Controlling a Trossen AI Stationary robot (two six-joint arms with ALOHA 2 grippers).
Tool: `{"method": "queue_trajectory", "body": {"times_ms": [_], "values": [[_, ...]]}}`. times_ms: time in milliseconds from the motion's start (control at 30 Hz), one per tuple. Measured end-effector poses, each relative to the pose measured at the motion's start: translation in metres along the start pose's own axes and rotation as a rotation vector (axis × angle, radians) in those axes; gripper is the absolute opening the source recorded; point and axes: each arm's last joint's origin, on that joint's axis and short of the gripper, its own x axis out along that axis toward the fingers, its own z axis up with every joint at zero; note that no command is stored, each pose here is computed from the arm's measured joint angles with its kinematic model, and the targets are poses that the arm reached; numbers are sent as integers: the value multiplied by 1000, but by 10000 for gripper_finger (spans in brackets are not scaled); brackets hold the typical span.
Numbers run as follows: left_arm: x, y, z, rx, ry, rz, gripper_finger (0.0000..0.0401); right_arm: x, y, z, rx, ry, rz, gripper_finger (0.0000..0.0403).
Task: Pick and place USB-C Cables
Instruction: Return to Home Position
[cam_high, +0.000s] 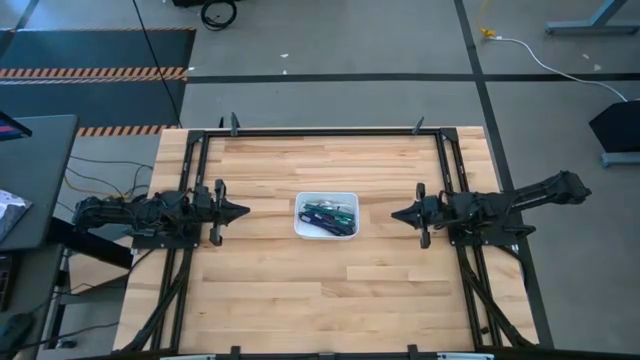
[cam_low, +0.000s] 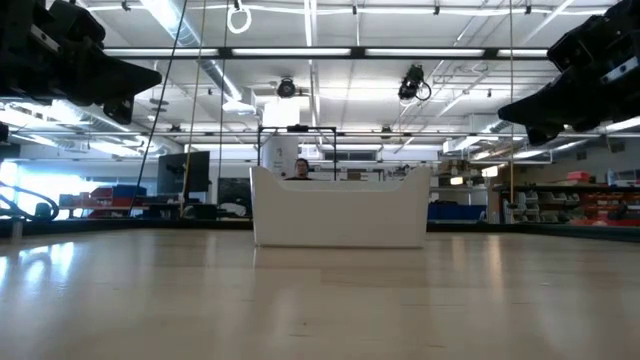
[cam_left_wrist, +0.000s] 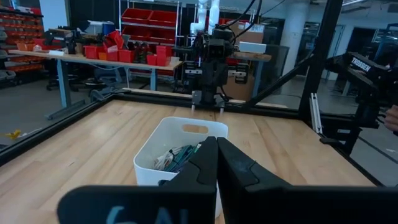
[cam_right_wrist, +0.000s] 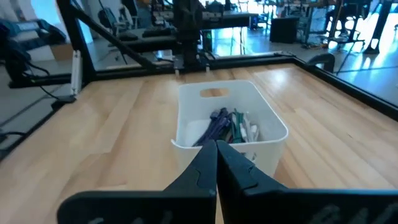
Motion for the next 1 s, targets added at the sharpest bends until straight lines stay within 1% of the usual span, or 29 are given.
{"method": "queue_trajectory", "body": {"times_ms": [233, 300, 433, 600, 700, 867, 933, 1000], "values": [[0, 0, 0, -1, 0, 0, 4, -9, 1, 2, 7, -35, 24, 3], [0, 0, 0, 0, 1, 0, 4, -12, 2, 4, 10, -64, 40, 3], [0, 0, 0, -6, 3, -8, 5, -15, 3, 7, -18, -106, 64, 3], [0, -1, 0, -10, 6, -42, 5, -18, 3, 10, -90, -142, 95, 3], [0, -1, 0, -24, 7, -45, 5, -20, 3, 12, -111, -176, 153, 2], [0, -1, -1, -25, 11, -45, 5, -22, 6, 18, -137, -243, 306, 2], [0, -1, -1, -27, 17, -47, 5, -22, 5, 18, -143, -240, 326, 2], [0, -2, -1, -32, 22, -58, 5, -21, 4, 15, -124, -206, 308, 2]]}}
